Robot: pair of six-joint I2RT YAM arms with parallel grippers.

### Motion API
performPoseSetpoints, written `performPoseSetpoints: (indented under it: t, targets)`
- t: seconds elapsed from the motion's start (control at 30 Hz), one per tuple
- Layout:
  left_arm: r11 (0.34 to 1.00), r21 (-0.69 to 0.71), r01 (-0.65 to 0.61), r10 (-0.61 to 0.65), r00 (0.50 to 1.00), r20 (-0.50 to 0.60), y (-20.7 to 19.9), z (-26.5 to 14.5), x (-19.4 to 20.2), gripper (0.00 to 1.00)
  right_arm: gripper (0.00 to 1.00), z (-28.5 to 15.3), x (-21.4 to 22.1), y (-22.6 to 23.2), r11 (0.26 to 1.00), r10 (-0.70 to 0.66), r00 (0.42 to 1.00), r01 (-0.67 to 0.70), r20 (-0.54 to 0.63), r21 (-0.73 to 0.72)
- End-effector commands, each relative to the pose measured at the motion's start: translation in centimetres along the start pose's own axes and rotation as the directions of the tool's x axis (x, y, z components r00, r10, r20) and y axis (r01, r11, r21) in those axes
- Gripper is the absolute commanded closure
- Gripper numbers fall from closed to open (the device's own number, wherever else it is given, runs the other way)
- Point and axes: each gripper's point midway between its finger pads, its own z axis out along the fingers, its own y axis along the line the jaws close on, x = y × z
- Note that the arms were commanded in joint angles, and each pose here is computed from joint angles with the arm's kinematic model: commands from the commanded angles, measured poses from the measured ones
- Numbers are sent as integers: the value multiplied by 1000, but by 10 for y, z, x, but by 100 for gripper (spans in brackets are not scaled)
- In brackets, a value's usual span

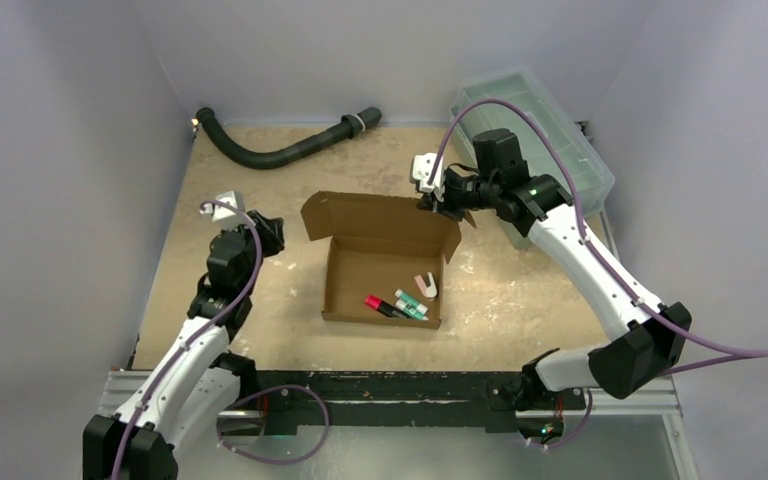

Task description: Fold the paper box

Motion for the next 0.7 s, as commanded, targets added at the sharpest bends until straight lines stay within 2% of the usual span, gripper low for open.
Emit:
performPoseSetpoints:
  t: [0.0, 0.1, 0.23, 0.4, 0.67]
  targets:
    - [995, 101, 17, -22, 999, 50, -17, 13, -6, 80, 100, -3, -12, 1, 1000, -8, 999, 8, 52, -2]
    - [975, 221, -24, 7, 997, 75, -36, 17, -7, 84, 100, -2, -12, 2, 1000, -6, 999, 6, 52, -7]
    - [913, 407, -30, 17, 999, 37, -70, 12, 3, 91, 100, -1, -11, 2, 1000, -3, 999, 3, 52, -8]
    - [869, 495, -13, 32, 999, -30, -83, 7, 20, 95, 100, 1, -10, 2, 1000, 9, 999, -9, 50, -12]
    - [833, 550, 64, -6, 994, -107, -90, -7, 35, 97, 100, 5, -2, -1, 999, 38, 999, -38, 23, 1]
